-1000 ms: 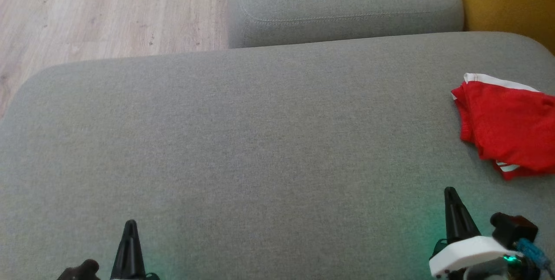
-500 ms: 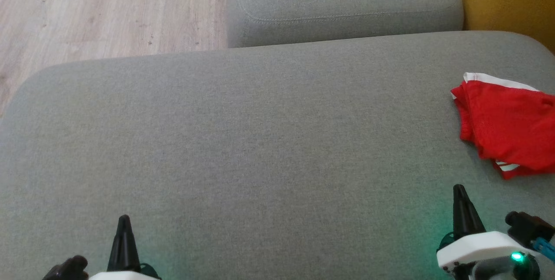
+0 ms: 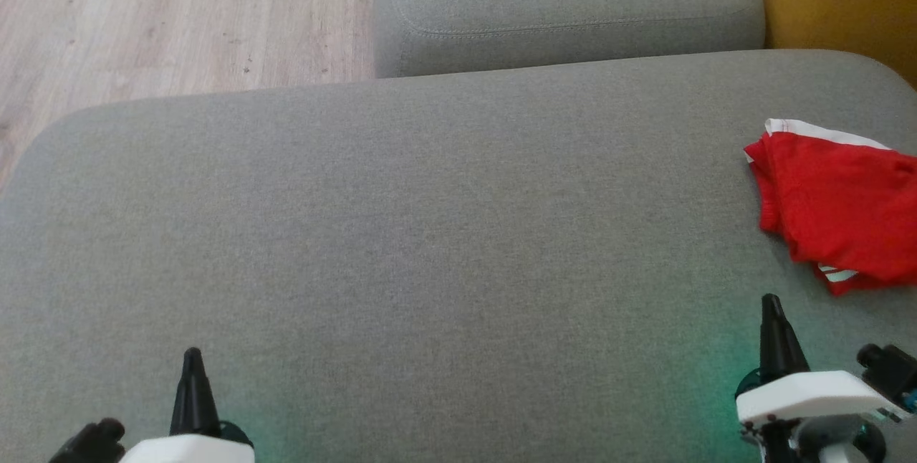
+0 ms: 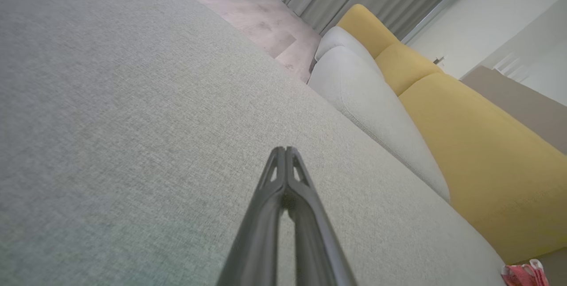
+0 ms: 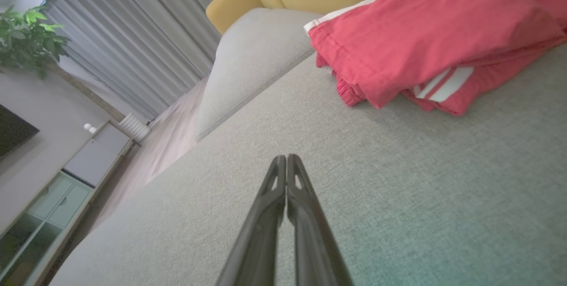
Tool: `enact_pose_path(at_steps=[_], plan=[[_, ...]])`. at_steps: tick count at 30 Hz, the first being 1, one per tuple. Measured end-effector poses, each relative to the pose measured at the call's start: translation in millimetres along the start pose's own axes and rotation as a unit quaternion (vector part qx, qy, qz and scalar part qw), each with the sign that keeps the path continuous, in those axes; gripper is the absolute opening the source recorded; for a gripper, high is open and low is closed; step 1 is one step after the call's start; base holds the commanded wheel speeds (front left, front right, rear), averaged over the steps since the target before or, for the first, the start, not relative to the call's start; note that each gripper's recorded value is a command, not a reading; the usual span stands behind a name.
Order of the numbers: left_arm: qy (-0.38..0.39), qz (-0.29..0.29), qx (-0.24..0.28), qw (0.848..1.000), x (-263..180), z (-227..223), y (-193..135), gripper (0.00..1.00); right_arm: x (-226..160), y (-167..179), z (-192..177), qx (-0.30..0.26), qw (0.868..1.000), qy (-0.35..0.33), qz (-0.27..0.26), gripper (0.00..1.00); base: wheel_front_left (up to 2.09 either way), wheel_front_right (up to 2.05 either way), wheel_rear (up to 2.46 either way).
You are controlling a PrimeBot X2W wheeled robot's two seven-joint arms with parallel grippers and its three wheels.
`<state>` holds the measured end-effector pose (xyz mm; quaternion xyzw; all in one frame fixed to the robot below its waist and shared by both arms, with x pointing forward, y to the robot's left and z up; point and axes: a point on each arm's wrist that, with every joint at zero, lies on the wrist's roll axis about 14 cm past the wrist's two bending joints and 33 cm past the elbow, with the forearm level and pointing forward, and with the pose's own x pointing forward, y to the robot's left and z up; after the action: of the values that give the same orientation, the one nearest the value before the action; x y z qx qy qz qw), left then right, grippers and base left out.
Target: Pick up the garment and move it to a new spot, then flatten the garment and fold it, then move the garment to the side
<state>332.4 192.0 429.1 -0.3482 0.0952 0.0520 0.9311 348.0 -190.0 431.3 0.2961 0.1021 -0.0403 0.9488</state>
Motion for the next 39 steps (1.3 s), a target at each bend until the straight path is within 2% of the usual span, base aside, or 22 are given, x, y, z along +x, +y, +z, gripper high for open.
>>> enact_pose_path(at_steps=[20, 39], plan=[[0.001, -0.003, -0.110, 0.994, 7.4, 6.5, -5.6, 0.00, 4.2, -0.7, 10.8, 0.126, 0.992, -0.009, -0.005, 0.00, 0.00, 0.00, 0.00], [-0.002, -0.015, -0.214, 0.977, 16.1, 16.5, -13.9, 0.00, 6.3, -0.7, 18.9, 0.245, 0.969, -0.015, -0.002, 0.00, 0.00, 0.00, 0.00]])
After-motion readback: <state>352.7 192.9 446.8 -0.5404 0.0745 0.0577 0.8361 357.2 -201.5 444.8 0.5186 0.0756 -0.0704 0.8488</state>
